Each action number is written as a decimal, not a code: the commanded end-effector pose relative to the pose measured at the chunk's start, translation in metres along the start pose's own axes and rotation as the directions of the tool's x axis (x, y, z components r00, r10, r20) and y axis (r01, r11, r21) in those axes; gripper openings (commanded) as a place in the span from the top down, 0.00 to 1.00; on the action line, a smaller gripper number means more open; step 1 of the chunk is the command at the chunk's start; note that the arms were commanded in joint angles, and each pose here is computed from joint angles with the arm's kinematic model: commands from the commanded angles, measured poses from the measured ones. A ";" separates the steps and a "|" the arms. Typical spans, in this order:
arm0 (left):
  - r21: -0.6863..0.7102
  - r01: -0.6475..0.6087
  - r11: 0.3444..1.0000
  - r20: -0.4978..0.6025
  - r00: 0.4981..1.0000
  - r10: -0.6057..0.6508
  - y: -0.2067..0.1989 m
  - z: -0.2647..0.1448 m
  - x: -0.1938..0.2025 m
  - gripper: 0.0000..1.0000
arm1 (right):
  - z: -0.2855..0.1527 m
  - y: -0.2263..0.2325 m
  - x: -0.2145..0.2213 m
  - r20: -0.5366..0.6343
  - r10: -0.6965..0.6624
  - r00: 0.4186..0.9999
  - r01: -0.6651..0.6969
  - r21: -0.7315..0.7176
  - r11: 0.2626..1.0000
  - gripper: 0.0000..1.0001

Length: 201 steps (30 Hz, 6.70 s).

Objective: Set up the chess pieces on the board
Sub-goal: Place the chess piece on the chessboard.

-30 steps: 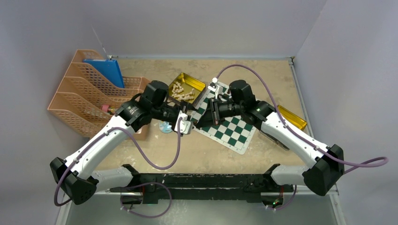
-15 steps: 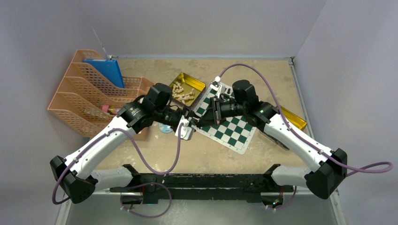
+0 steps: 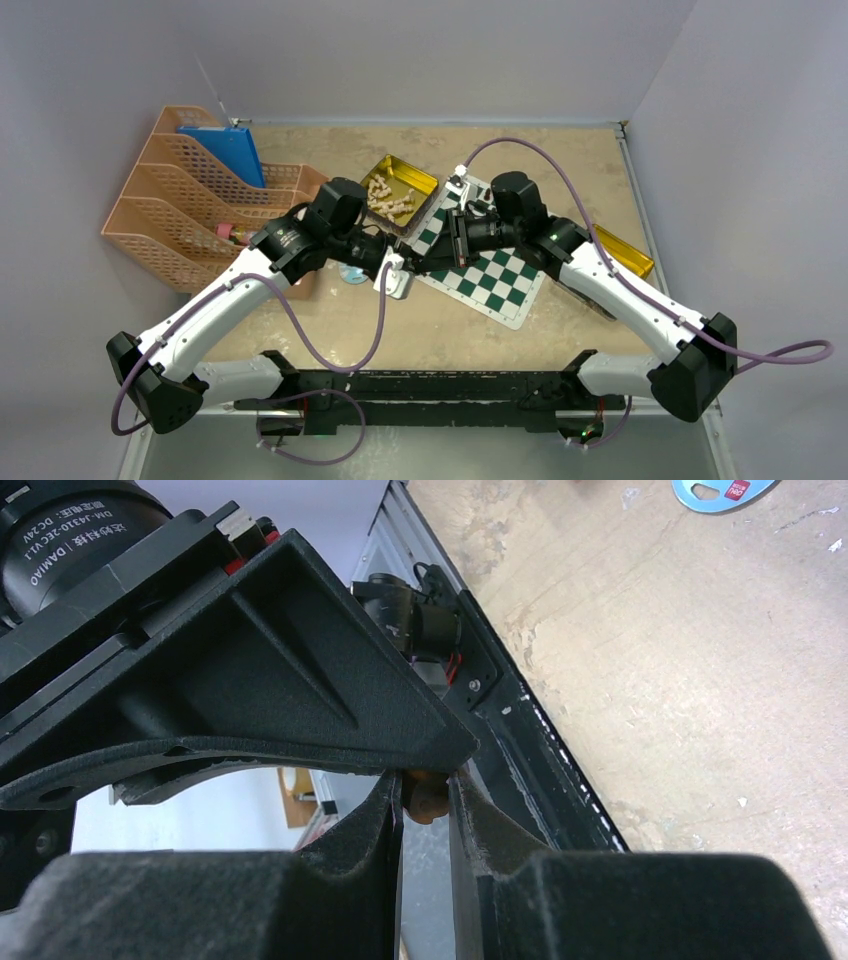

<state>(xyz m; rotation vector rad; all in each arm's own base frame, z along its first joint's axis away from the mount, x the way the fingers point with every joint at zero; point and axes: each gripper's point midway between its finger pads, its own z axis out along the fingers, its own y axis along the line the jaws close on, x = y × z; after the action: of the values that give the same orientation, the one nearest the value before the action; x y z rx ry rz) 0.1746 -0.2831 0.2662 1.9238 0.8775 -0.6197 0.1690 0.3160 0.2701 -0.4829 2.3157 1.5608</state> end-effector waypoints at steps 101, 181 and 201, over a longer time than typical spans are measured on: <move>0.216 0.887 0.409 0.393 0.305 -0.868 0.041 -0.018 -0.097 0.95 | -0.069 0.091 -0.031 0.328 -0.556 0.764 0.602 -0.050 0.797 1.00; -0.189 0.928 -0.321 0.267 -0.266 -0.926 0.005 -0.014 0.045 0.26 | -0.192 -0.376 -0.131 0.355 -0.518 0.778 -0.302 0.935 0.187 1.00; -0.213 0.928 -0.304 0.245 -0.250 -0.937 0.004 -0.013 0.049 0.26 | -0.181 -0.395 -0.123 0.311 -0.488 0.815 -0.235 0.949 0.212 0.96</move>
<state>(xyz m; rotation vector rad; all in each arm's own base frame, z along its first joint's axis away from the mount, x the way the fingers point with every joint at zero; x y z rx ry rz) 0.2035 -0.2565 0.2282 0.2604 2.4993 -1.2332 0.4292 0.0250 0.0468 0.1391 2.1463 -0.1850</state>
